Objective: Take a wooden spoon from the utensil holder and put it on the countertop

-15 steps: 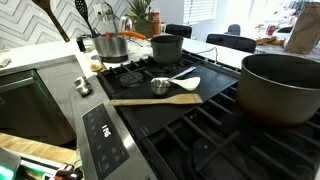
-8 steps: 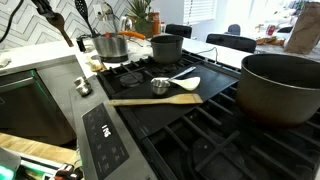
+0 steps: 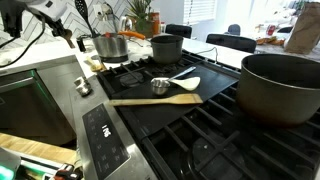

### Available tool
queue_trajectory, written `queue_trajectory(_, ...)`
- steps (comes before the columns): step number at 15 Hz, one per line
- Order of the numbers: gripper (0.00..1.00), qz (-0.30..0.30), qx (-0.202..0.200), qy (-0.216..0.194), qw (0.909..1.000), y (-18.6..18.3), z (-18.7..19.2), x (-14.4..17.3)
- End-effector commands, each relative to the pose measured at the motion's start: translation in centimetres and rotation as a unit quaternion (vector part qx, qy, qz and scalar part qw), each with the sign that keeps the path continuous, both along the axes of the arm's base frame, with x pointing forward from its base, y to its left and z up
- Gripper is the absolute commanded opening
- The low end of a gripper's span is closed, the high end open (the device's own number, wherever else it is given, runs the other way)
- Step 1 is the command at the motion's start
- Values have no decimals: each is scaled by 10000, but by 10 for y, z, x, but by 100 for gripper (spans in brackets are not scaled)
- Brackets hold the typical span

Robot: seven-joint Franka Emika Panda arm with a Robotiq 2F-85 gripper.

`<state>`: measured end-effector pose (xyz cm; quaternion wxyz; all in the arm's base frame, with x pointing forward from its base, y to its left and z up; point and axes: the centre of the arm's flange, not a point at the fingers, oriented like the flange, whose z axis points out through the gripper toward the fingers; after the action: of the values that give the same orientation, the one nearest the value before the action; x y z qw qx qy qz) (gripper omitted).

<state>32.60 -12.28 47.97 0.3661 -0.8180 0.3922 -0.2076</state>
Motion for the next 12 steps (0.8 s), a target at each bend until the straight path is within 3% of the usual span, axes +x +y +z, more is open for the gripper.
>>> queue_trajectory(1, 6, 5, 3, 4, 10000, 0, 0, 0)
queue_trajectory(3, 2, -34, 41, 29, 10000, -1, -5, 9)
queue_trajectory(12, 2, -212, 66, 111, 9997, 44, -50, 85)
